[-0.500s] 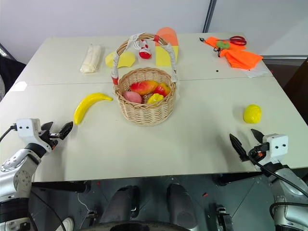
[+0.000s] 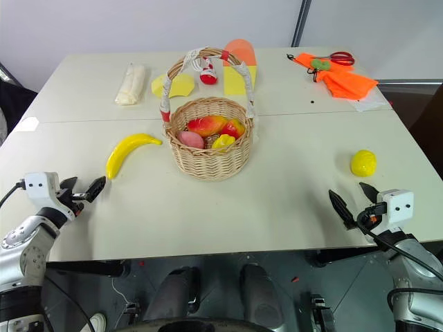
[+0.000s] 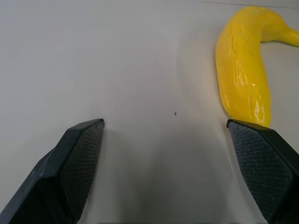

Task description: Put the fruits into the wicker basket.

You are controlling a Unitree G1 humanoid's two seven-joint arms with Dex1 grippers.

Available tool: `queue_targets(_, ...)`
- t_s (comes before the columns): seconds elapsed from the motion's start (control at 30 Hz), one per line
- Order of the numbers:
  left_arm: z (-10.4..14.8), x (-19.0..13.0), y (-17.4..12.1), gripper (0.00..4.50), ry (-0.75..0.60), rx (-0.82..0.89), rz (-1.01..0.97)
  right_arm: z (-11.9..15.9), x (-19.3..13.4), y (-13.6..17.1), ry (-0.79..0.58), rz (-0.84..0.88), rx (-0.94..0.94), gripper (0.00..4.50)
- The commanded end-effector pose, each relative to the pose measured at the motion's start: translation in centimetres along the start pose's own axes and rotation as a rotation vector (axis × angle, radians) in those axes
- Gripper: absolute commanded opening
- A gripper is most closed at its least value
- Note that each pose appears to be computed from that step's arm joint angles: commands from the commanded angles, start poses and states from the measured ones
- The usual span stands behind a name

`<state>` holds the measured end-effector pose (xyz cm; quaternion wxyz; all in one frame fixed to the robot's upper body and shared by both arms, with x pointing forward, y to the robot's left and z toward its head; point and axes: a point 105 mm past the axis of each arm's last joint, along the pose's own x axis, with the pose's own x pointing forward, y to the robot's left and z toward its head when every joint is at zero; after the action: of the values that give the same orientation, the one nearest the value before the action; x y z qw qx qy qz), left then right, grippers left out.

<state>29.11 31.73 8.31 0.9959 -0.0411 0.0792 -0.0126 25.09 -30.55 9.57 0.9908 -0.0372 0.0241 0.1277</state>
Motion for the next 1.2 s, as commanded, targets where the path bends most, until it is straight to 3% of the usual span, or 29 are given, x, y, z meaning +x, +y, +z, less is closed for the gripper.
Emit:
queue_targets(0.03,2.2,-0.3,-0.5,4.5,-0.064,0.011,-0.029,2.8,0.9,2.2,-0.056,0.137,-0.019,4.46)
queue_targets(0.3,6.3,2.1,-2.2,4.5,-0.08,0.048,-0.084,7.0,1.3,8.0,-0.063,0.431,-0.021,4.46)
queue_targets(0.4,8.2,4.2,-3.5,4.5,-0.034,0.112,-0.1,9.5,1.4,11.5,-0.076,0.598,-0.074,4.46)
queue_targets(0.5,8.1,5.5,-4.6,4.5,0.056,0.225,-0.116,11.3,1.6,14.3,-0.093,0.718,-0.14,4.46)
queue_targets(0.67,7.4,7.4,-5.5,4.5,0.198,0.275,-0.118,13.0,1.9,17.8,-0.123,0.84,-0.255,4.46)
queue_targets(0.97,6.1,8.2,-5.5,4.5,0.331,0.284,-0.118,13.4,1.8,19.1,-0.142,0.892,-0.343,4.46)
queue_targets(1.07,5.8,8.0,-5.3,3.17,0.337,0.283,-0.116,13.2,1.8,18.9,-0.15,0.888,-0.352,4.5)
queue_targets(1.2,6.0,7.8,-4.8,1.08,0.338,0.289,-0.094,12.9,1.9,18.7,-0.153,0.884,-0.356,4.5)
